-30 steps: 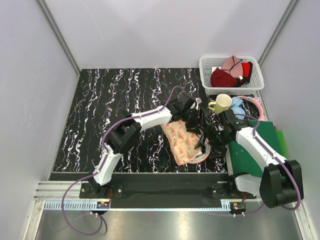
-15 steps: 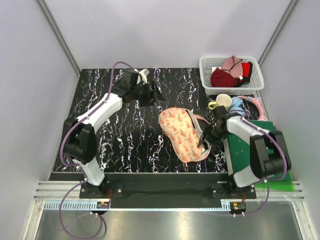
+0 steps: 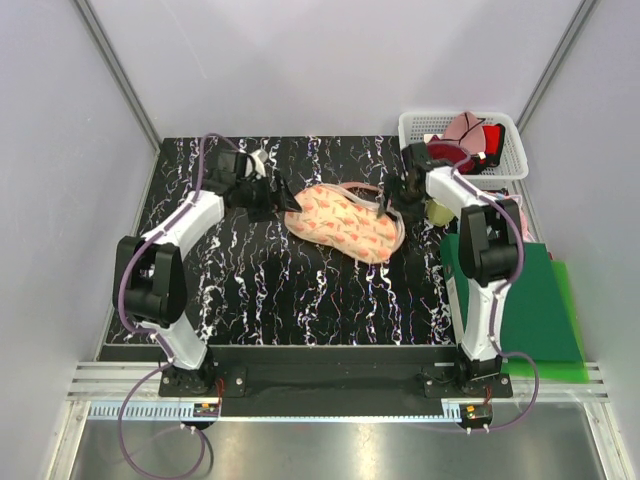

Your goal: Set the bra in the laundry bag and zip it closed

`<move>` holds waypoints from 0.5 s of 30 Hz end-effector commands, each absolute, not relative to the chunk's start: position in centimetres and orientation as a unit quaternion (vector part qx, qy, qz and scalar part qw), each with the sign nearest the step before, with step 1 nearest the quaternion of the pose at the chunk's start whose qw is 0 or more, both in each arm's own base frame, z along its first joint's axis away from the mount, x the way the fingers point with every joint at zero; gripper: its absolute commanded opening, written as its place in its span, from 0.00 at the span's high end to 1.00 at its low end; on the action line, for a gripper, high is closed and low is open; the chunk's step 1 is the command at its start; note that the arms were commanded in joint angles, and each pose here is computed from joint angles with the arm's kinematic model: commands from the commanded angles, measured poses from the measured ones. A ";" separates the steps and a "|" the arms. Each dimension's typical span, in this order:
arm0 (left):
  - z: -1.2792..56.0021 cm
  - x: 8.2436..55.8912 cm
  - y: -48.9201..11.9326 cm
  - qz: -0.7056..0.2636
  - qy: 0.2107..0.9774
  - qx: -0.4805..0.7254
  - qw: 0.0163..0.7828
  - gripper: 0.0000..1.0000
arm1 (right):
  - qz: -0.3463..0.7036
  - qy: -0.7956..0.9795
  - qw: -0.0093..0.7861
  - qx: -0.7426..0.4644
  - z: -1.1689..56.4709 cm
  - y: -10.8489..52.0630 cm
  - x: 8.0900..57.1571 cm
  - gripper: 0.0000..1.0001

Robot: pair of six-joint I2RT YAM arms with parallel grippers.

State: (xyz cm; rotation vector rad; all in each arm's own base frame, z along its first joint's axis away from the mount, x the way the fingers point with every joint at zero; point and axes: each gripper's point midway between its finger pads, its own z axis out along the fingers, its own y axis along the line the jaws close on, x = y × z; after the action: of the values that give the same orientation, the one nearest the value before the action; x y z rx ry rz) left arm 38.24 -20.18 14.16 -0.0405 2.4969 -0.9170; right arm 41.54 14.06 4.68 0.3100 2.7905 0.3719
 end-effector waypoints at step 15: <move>8.5 45.7 -18.1 -0.361 0.907 -0.018 0.215 0.04 | 0.155 0.964 0.190 0.102 11.3 14.6 41.2 0.00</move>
State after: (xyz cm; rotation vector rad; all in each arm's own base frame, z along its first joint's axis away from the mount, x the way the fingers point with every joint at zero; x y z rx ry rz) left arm 43.70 -17.09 7.68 -0.1733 2.5799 -0.9142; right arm 42.20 14.86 5.34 0.3591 2.8125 0.4119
